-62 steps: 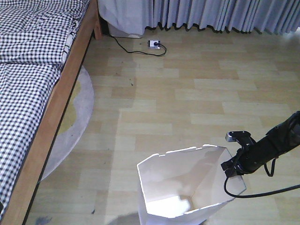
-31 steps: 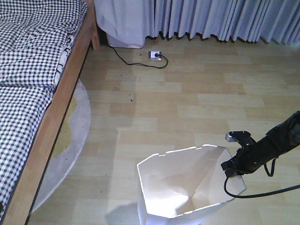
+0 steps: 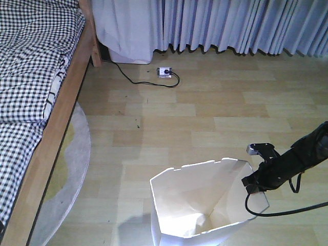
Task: Move trash bin to bedside with robot
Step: 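Carry the bin in the right gripper as the base drives beside the bed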
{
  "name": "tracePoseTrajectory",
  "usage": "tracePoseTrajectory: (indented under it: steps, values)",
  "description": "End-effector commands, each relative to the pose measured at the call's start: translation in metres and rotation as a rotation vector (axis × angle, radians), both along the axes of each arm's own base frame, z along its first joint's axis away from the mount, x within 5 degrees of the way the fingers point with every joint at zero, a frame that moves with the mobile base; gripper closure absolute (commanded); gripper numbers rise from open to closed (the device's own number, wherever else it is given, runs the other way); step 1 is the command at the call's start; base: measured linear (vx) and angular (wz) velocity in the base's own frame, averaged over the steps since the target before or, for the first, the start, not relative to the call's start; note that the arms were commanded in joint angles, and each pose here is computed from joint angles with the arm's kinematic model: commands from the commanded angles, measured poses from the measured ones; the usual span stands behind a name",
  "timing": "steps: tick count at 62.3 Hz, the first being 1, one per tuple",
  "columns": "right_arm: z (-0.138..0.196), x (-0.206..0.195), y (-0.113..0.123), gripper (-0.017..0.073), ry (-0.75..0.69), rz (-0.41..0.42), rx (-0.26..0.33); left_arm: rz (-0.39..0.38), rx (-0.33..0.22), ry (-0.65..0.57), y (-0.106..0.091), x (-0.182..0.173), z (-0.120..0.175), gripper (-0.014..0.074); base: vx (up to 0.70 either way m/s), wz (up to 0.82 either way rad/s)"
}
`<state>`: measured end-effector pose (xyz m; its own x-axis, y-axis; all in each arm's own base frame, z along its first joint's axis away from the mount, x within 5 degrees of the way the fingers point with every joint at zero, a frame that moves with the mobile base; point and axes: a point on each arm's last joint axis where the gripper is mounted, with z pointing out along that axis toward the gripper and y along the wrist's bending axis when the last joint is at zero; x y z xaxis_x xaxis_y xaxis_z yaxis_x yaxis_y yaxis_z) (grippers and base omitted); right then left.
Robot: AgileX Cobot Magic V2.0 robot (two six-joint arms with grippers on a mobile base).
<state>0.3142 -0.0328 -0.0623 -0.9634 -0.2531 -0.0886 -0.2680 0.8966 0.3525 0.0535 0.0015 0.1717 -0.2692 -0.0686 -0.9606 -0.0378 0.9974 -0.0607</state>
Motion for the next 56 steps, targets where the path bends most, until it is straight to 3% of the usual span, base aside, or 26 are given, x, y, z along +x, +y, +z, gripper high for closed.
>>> tracePoseTrajectory:
  steps: [1, 56]
  values:
    - [0.0299, 0.0088, 0.0084, 0.0561, -0.013, -0.003, 0.133, -0.002, -0.006, -0.052, -0.0003, 0.0026, 0.0043, 0.06, 0.28, -0.04]
    - [0.0299, 0.0088, 0.0084, 0.0561, -0.013, -0.003, 0.133, -0.002, -0.006, -0.052, -0.0003, 0.0026, 0.0043, 0.06, 0.27, -0.06]
